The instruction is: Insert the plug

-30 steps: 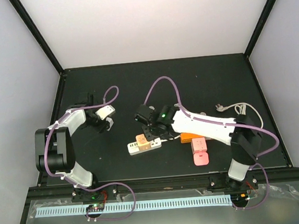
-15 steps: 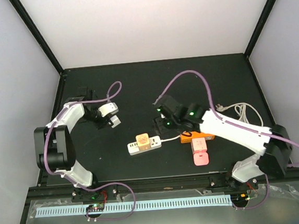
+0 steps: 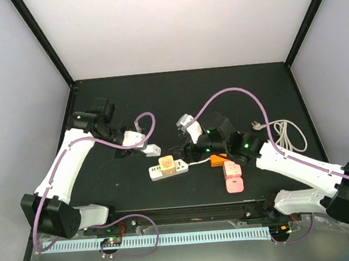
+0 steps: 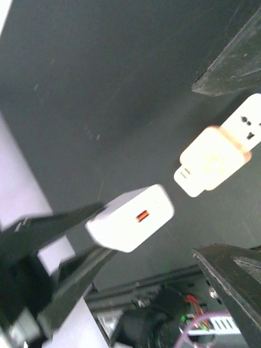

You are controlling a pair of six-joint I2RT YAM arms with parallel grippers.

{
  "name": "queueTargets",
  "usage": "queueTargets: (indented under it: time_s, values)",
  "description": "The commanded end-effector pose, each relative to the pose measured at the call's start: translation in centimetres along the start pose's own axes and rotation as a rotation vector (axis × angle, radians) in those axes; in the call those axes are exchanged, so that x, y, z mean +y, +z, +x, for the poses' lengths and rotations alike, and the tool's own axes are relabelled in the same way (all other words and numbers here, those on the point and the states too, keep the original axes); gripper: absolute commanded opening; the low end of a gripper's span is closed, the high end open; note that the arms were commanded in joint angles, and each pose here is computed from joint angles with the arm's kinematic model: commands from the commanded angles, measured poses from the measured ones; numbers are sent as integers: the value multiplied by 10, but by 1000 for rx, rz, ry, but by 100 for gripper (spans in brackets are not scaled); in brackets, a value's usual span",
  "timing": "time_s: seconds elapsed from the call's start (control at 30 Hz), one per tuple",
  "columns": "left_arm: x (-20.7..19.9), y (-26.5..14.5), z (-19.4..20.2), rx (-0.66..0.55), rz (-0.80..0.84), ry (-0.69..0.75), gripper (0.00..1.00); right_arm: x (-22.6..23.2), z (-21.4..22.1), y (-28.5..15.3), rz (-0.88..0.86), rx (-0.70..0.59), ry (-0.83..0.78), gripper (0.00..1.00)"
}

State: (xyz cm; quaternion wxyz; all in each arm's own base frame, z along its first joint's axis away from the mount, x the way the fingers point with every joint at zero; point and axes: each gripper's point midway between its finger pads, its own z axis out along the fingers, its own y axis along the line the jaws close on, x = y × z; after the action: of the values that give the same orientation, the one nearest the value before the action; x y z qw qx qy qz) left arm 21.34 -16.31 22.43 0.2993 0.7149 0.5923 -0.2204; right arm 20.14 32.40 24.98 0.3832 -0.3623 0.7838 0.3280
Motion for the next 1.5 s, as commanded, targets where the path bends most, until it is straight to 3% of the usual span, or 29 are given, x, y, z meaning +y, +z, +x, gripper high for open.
queueTargets:
  time_s: [0.0, 0.2, 0.37, 0.43, 0.53, 0.57, 0.73, 0.83, 1.0, 1.2, 1.47]
  values:
    - [-38, -9, -36, -104, 99, 70, 2, 56, -26, -7, -213, -128, -257, 76]
    - [-40, -13, -52, -156, 65, 44, 2, 80, -12, 8, -259, -49, -295, 67]
    - [-26, -13, -56, -184, -26, -14, 2, 76, -14, 15, -208, -41, -266, 52]
    - [-22, -13, -58, -204, -72, -19, 2, 57, -24, 13, -90, -64, -207, 77]
    - [0, -20, -58, -201, -243, -3, 1, 38, -46, -8, 11, -160, -73, 97]
    - [12, -25, -59, -193, -328, 19, 1, 35, -52, -15, 7, -201, -14, 100]
    - [66, -68, -74, -191, -786, 188, 2, 18, -67, -30, -83, -250, 322, 100]
    - [82, -80, -81, -180, -937, 241, 2, 14, -69, -22, -171, -213, 479, 100]
    - [99, -81, -80, -85, -1091, 343, 2, 18, -79, -11, -252, -243, 621, 98]
    - [101, -71, -64, 80, -1307, 590, 2, 18, -94, 1, -318, -288, 753, 90]
    - [82, -85, -71, 63, -1501, 750, 2, 5, -94, 27, -248, -250, 805, 78]
